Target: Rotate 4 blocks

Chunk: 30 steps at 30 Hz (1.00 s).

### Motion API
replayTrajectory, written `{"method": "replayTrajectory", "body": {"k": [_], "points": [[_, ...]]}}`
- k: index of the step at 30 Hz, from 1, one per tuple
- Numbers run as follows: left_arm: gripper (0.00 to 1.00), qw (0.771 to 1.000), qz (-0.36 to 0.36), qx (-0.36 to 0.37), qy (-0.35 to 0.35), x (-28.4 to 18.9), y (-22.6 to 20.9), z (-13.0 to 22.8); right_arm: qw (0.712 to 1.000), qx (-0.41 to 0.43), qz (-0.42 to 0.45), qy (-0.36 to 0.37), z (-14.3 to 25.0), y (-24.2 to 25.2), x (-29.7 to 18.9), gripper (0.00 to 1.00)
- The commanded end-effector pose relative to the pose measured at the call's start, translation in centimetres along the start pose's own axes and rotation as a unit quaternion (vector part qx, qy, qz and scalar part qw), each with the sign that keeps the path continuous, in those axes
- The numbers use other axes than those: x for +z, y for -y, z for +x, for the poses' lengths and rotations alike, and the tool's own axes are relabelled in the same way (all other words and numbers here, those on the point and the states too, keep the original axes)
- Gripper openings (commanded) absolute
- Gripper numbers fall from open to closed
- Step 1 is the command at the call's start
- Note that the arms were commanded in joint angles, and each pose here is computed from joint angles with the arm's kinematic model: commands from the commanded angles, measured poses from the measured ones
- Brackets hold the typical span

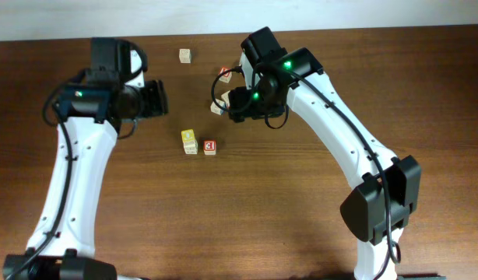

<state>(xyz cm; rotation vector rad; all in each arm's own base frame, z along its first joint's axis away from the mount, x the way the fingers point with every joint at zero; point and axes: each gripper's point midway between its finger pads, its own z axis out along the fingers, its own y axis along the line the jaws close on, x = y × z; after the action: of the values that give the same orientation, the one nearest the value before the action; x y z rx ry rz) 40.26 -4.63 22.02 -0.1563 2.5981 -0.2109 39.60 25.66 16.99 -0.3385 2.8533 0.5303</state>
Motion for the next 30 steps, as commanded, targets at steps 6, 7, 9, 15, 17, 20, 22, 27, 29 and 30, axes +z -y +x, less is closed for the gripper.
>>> {"method": "replayTrajectory", "body": {"k": [6, 7, 9, 15, 17, 20, 22, 27, 29, 30], "points": [[0.00, 0.995, 0.023, -0.061, -0.071, 8.9, 0.3, 8.1, 0.997, 0.018, 0.052, 0.044, -1.6, 3.0, -2.9, 0.56], [0.00, 0.994, 0.024, -0.055, -0.089, 10.0, 0.8, 9.2, 0.997, 0.026, 0.055, 0.044, -1.7, 3.7, -3.0, 0.56], [0.00, 0.991, 0.032, -0.045, -0.123, 11.6, 1.9, 10.8, 0.996, 0.046, 0.059, 0.040, -1.7, 5.4, -3.5, 0.55], [0.00, 0.987, 0.062, -0.025, -0.147, 16.0, 4.3, 12.5, 0.992, 0.098, 0.062, 0.040, -2.0, 9.7, -4.8, 0.50], [0.00, 0.993, 0.048, -0.020, -0.110, 16.7, 3.8, 10.8, 0.992, 0.098, 0.062, 0.040, -2.0, 9.8, -4.8, 0.50], [0.00, 1.000, -0.013, -0.011, -0.025, 17.2, 1.9, 7.1, 0.992, 0.099, 0.062, 0.040, -2.0, 9.8, -4.8, 0.50], [0.00, 1.000, -0.012, 0.000, 0.002, 17.2, 2.1, 5.8, 0.992, 0.098, 0.062, 0.040, -2.0, 9.7, -4.8, 0.50], [0.00, 1.000, 0.024, 0.007, -0.012, 12.7, 4.2, 3.8, 0.993, 0.100, 0.059, 0.035, -1.8, 9.6, -4.8, 0.50], [0.00, 0.999, 0.016, 0.029, -0.007, 9.2, 4.3, 2.6, 0.988, 0.134, 0.082, 0.013, -0.4, 11.5, -4.5, 0.45], [0.00, 1.000, 0.002, 0.029, 0.001, 7.8, 3.9, 2.1, 0.984, 0.151, 0.094, -0.001, 0.4, 12.7, -4.1, 0.40]]}}
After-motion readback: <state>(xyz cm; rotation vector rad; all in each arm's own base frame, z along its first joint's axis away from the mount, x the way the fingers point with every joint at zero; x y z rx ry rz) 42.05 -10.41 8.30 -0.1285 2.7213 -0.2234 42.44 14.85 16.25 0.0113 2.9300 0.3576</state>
